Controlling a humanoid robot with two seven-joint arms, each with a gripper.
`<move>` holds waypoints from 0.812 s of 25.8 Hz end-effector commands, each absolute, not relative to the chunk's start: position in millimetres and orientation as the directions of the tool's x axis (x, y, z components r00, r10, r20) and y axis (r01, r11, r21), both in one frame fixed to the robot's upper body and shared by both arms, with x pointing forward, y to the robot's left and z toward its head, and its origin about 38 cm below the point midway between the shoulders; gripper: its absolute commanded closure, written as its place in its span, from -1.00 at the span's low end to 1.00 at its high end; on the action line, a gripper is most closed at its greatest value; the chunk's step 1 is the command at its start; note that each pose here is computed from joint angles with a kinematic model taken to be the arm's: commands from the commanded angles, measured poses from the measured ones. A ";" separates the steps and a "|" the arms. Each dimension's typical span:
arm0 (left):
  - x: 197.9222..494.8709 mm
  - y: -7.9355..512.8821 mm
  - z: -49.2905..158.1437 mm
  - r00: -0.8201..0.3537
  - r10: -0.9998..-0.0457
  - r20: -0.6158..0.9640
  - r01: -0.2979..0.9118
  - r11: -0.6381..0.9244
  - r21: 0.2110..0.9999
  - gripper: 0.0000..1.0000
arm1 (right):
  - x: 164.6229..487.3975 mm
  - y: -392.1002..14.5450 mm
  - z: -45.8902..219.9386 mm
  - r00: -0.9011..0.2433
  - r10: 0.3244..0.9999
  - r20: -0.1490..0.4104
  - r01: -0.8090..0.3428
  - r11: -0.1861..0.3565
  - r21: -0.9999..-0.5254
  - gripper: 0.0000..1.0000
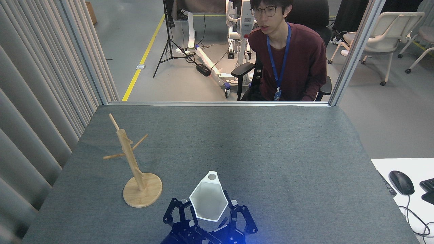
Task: Hang cup on storage rack
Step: 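Grasp the cup with the left gripper while the right gripper holds it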
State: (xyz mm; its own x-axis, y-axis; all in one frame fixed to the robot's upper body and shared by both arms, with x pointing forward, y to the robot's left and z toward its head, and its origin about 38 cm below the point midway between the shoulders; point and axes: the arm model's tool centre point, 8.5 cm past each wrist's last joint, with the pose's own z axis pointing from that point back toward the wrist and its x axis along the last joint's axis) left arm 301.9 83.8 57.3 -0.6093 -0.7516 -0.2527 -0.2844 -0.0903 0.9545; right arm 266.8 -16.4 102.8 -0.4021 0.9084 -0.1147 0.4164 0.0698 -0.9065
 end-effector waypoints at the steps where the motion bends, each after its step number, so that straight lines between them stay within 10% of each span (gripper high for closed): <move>1: 305.3 88.9 54.4 -0.609 -0.754 -0.245 -0.273 -0.091 0.958 -1.00 | 263.1 -12.1 101.5 -0.458 0.881 -0.116 0.406 0.091 -0.909 -0.26; 21: 315.0 100.3 68.7 -0.585 -0.771 -0.252 -0.305 -0.079 0.949 -1.00 | 264.7 -17.4 93.8 -0.445 0.888 -0.116 0.398 0.079 -0.914 -0.27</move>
State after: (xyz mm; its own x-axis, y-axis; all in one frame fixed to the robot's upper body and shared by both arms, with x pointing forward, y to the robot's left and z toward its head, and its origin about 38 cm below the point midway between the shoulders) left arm 315.5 99.4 64.4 -0.5890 -0.7669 -0.2550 -0.2941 -0.0905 0.9515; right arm 263.4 -16.1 96.2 -0.4508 0.8850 -0.1160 0.4056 0.0873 -0.9099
